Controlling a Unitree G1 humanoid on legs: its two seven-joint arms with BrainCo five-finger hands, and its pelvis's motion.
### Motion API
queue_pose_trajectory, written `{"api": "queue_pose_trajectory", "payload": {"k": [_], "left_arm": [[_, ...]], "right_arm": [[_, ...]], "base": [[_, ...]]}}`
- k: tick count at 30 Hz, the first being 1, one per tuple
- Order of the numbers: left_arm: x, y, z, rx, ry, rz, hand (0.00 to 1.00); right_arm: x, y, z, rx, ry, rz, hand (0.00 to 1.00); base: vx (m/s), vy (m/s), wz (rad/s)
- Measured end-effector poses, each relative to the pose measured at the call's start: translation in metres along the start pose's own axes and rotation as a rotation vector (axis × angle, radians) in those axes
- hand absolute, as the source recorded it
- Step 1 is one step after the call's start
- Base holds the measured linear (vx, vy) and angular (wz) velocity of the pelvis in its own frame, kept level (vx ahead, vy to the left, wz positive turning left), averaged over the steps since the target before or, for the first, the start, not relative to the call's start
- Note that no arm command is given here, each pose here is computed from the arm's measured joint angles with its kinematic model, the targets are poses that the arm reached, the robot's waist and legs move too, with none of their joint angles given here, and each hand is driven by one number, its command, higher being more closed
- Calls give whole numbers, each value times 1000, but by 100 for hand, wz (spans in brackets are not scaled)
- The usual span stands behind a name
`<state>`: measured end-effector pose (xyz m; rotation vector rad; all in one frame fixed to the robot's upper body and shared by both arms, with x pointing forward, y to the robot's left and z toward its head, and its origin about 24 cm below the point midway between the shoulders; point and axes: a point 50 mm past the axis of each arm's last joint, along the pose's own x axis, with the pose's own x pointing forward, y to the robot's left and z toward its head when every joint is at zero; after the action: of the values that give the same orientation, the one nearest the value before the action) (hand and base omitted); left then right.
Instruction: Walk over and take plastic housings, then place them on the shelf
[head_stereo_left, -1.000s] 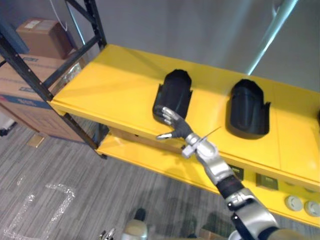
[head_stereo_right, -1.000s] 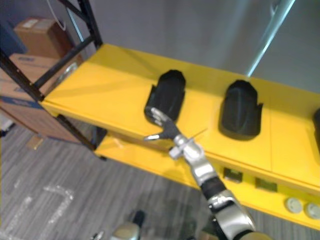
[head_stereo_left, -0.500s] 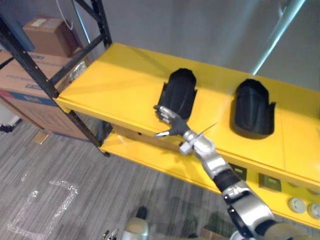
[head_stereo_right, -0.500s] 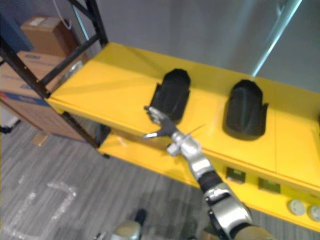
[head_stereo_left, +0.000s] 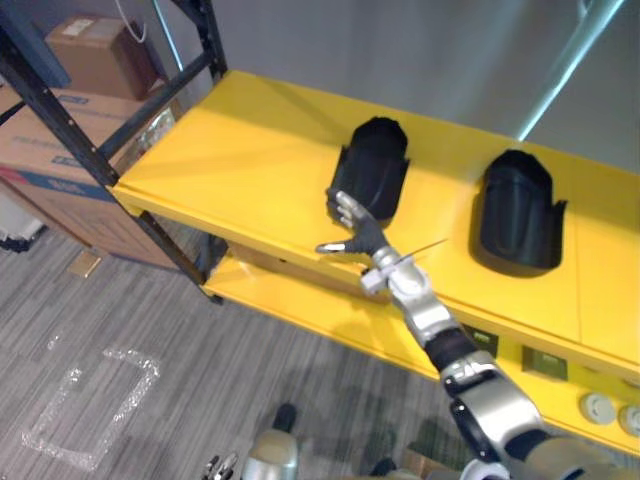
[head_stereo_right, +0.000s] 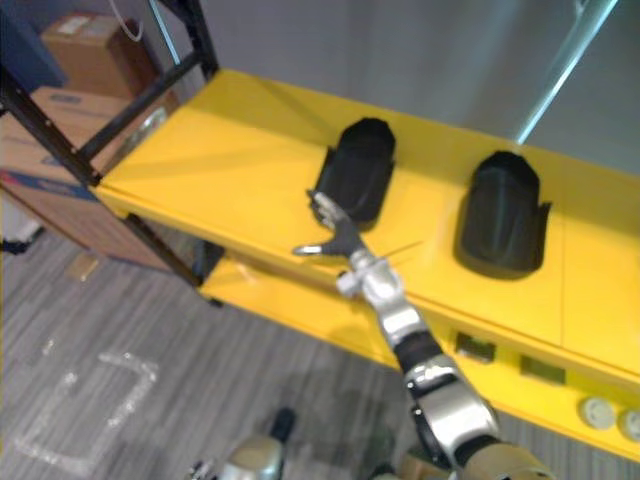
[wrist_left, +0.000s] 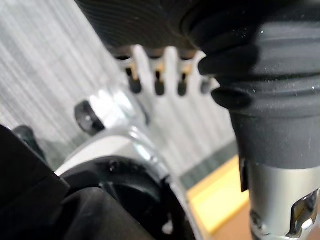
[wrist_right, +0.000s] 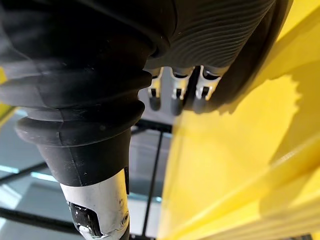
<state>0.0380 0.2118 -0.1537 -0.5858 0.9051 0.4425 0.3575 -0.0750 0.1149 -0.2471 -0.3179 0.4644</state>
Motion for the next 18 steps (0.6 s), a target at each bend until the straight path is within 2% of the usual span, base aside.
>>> {"api": "queue_pose_trajectory", "payload": {"k": [3,5,8,11,14,18], "left_arm": [[0,-1,1,1,-5,-3,0],[0,0,1,0,-4,-2,0],[0,-1,1,0,-6,-3,0],[0,0,1,-1,-9,-1,0],[-2,2,0,-1,-14,7,0],[-6,9,-4,7,-22,50,0]], "right_arm": [[1,0,6,0,-26,24,0],[5,5,27,20,-120,83,0],[5,10,88,31,-392,143,0],[-11,8,135,61,-609,135,0],[-29,-4,148,89,-692,37,0],[-56,-35,142,53,-681,-250,0]], "base": [[-10,-22,16],[4,-40,5],[12,-18,-3],[9,-14,-15],[-5,-8,-14],[-25,3,-27]]}}
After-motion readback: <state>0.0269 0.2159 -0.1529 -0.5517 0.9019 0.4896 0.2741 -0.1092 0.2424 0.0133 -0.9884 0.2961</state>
